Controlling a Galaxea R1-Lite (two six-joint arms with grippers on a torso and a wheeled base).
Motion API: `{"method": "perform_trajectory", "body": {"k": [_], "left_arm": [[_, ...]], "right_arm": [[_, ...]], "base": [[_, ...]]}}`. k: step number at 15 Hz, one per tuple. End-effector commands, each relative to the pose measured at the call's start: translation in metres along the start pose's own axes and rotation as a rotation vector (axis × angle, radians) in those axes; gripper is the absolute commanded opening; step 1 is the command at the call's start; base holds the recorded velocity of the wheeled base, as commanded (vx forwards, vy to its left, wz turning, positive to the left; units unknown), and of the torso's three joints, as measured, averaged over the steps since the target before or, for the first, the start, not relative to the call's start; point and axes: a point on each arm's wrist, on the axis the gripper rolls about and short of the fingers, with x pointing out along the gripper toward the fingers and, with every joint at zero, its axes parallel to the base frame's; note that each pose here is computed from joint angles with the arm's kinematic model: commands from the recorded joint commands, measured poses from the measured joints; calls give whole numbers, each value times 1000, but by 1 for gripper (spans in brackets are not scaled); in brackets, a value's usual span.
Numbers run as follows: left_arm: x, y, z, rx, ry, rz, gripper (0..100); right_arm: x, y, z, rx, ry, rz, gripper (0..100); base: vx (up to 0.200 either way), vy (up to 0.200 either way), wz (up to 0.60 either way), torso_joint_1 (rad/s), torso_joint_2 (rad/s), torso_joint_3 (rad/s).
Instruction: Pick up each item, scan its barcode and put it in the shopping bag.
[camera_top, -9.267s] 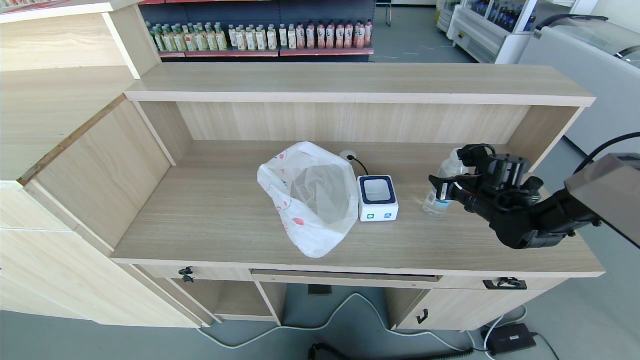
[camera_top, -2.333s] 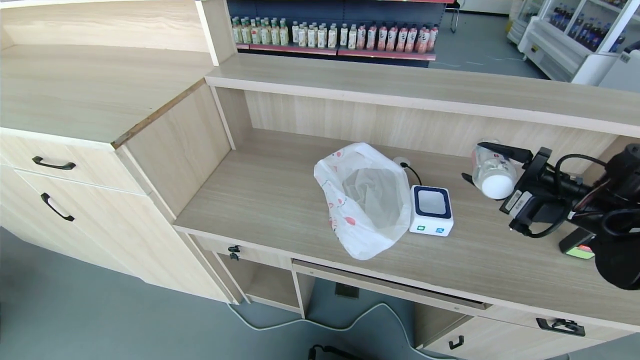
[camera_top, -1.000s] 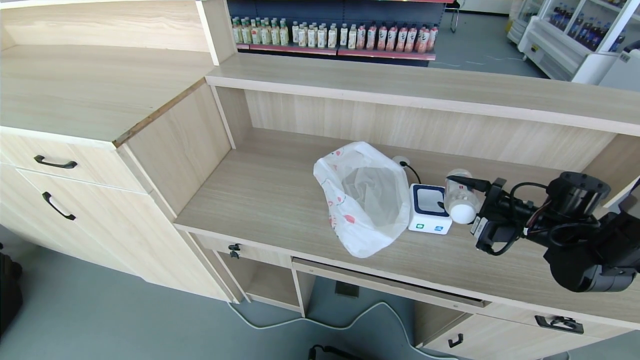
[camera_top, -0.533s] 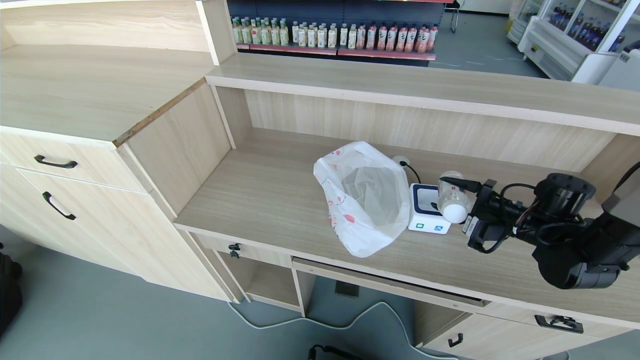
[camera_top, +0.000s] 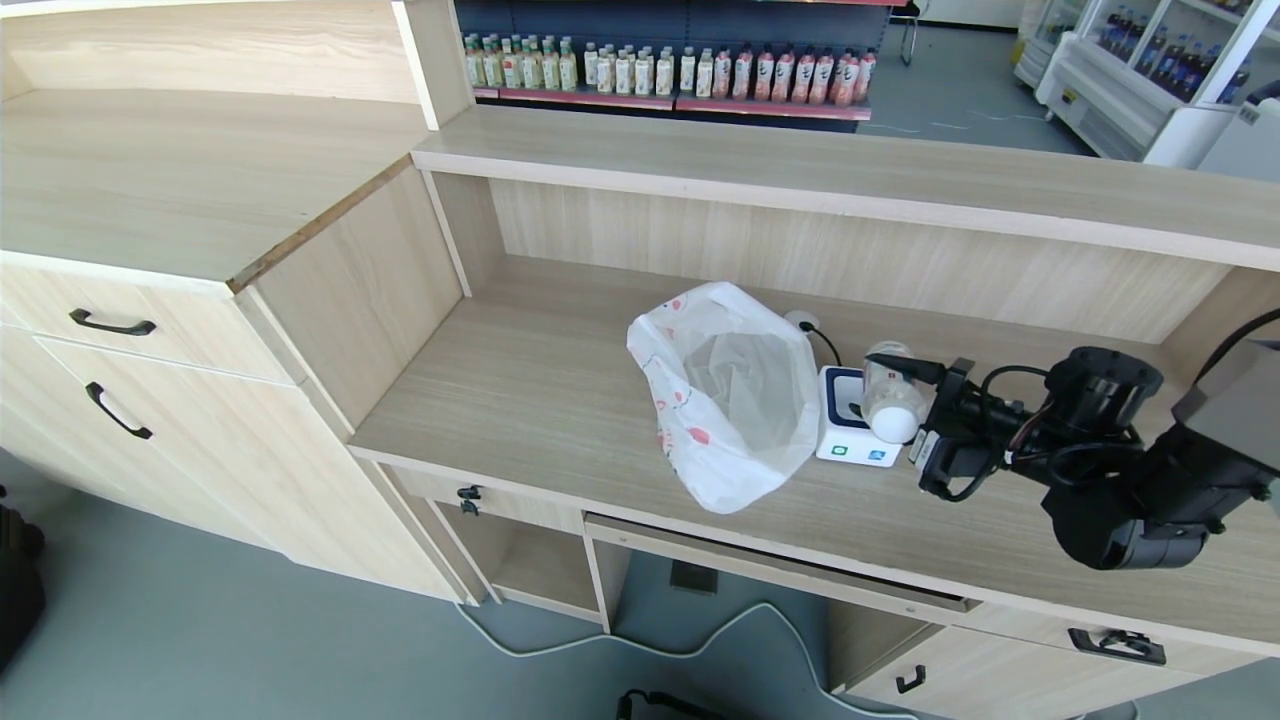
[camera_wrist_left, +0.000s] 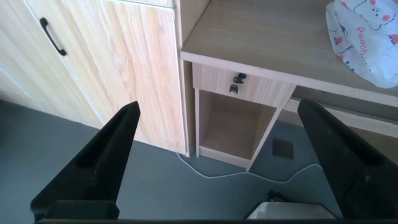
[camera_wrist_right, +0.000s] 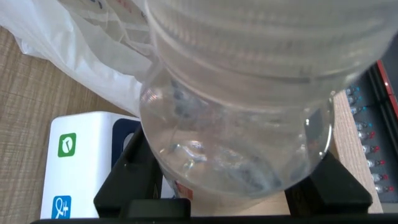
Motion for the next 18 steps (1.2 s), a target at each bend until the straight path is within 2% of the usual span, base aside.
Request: {"method": "perform_trajectory", "body": {"k": [1,18], "left_arm": [[0,0,0,0,-1,1,100],[0,0,0,1,1,1,100]], "right_arm": [[4,2,-2,-1,-7,-2,0],[28,10,-9,49,-40,-24,0]], "base": [[0,0,0,0,0,0],[0,0,0,0,0,0]]}}
